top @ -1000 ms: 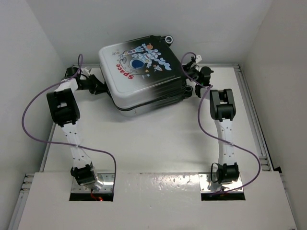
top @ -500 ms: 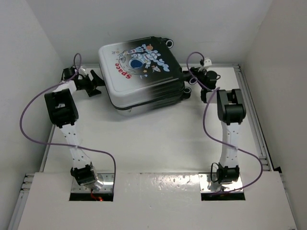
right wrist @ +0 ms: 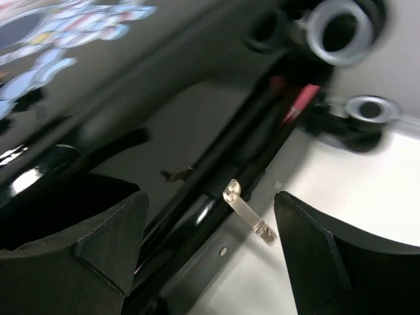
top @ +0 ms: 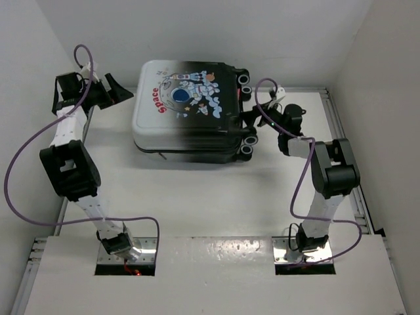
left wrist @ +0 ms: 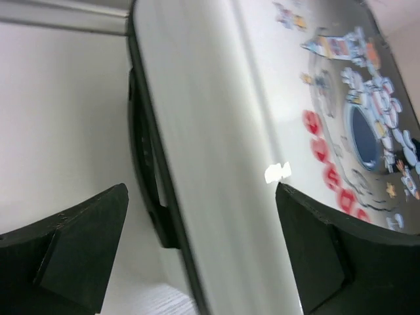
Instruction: Pack the luggage
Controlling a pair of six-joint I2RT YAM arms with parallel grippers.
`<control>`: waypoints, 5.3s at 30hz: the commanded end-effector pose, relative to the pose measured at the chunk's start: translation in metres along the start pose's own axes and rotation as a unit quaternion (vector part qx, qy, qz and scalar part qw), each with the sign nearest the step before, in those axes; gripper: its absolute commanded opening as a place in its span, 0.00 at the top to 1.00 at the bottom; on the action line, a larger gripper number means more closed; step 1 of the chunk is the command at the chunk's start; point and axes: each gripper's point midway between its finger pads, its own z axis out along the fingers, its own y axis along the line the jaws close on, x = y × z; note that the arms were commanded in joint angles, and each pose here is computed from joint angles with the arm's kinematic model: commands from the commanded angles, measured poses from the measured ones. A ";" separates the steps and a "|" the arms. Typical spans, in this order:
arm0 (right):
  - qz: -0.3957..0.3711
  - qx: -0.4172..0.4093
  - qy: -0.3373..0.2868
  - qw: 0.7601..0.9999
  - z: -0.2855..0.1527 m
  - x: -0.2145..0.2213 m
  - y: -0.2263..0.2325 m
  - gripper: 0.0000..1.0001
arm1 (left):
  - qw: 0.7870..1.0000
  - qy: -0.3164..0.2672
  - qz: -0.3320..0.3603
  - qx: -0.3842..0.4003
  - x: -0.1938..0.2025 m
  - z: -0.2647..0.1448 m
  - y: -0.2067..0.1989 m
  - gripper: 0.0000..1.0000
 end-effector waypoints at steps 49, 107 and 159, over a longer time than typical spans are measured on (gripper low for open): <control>-0.225 -0.091 0.242 0.940 -0.016 -0.078 0.001 0.00 | 0.979 0.049 0.181 -0.086 0.091 -0.171 -0.085 0.01; -0.279 -0.051 0.233 0.930 0.034 -0.054 -0.044 0.94 | 0.990 0.048 0.086 -0.098 0.098 -0.163 -0.028 0.01; 0.138 0.029 0.155 0.978 -0.060 -0.063 -0.106 0.21 | 0.991 -0.105 -0.033 -0.081 0.067 -0.208 -0.017 0.01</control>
